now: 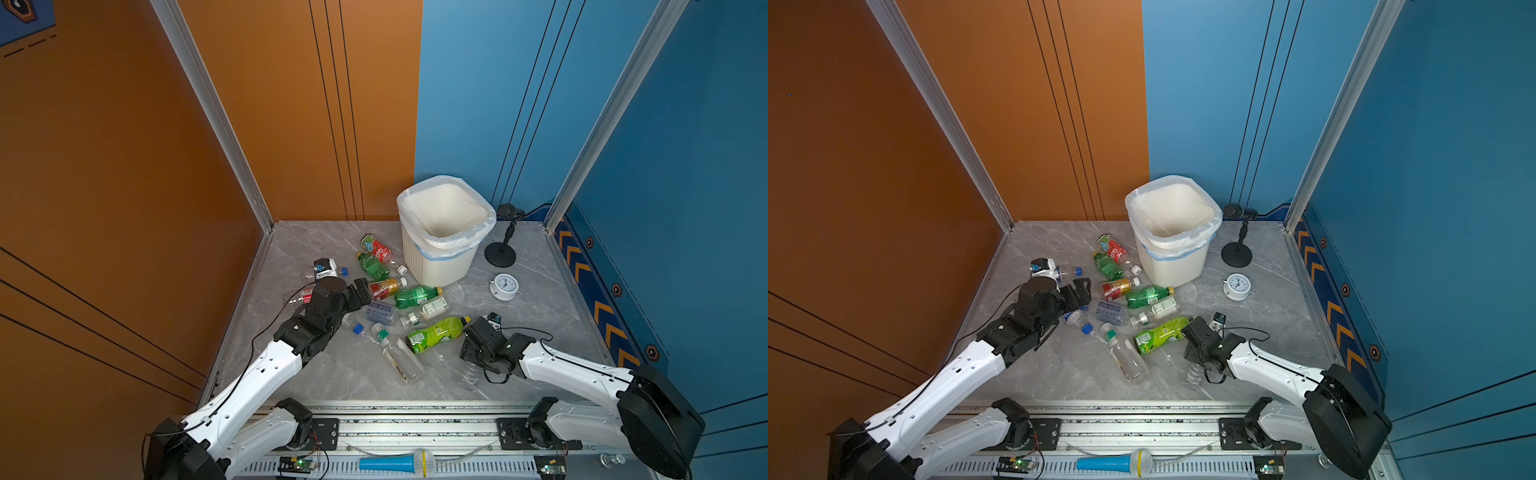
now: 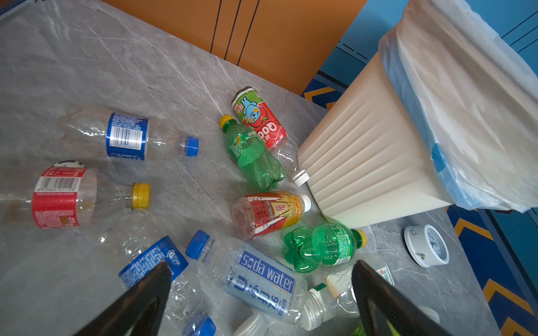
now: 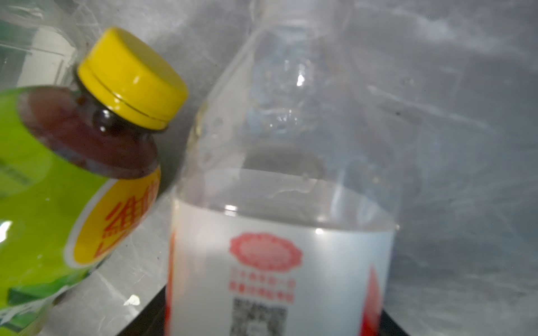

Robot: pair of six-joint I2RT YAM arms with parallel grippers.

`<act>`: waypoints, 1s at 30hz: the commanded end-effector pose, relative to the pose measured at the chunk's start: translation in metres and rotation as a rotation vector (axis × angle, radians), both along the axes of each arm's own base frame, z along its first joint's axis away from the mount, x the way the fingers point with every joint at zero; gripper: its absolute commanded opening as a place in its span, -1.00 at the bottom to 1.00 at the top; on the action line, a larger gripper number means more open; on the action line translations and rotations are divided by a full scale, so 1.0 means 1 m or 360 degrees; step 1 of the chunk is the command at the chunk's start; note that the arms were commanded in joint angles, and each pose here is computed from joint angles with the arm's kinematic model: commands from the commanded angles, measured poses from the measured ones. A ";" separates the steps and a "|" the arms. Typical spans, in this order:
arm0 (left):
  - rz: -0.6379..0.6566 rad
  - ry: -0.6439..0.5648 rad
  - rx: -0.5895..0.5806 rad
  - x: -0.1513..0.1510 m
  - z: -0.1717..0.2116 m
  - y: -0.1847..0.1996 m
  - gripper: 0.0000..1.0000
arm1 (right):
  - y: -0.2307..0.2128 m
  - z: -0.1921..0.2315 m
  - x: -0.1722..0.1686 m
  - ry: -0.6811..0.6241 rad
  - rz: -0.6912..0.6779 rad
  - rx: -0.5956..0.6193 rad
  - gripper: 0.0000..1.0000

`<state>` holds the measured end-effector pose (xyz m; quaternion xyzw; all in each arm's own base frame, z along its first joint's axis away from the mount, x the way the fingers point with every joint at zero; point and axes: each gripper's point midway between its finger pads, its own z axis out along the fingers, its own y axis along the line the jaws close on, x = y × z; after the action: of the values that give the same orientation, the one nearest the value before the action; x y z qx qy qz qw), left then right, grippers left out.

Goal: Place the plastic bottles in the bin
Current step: 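Withdraw the left gripper while the right gripper grasps the red-labelled water bottle, then lift the red-labelled water bottle with the right gripper and drop it into the bin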

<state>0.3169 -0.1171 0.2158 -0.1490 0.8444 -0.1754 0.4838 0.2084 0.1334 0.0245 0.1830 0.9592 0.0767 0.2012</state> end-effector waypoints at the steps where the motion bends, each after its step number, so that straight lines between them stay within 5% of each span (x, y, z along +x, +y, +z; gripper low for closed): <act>1: 0.0029 0.0066 -0.0006 -0.007 -0.013 0.008 0.95 | 0.003 0.010 0.012 -0.0081 -0.0022 -0.0001 0.25; 11: 0.0110 0.0108 -0.0089 -0.008 -0.026 0.020 0.95 | -0.033 0.076 0.029 -0.0363 -0.0084 -0.0142 0.14; 19: 0.0160 0.0154 -0.0131 -0.013 -0.038 0.028 0.95 | -0.065 0.227 0.068 -0.0967 -0.0106 -0.0283 0.14; 30: 0.0223 0.0230 -0.0174 -0.028 -0.058 0.039 0.95 | -0.006 0.392 0.166 -0.1582 0.0110 -0.0324 0.15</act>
<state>0.2973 -0.0815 0.1688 -0.2363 0.8479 -0.1750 0.4411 0.3479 0.1177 0.3809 0.1088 0.7832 0.0803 0.6068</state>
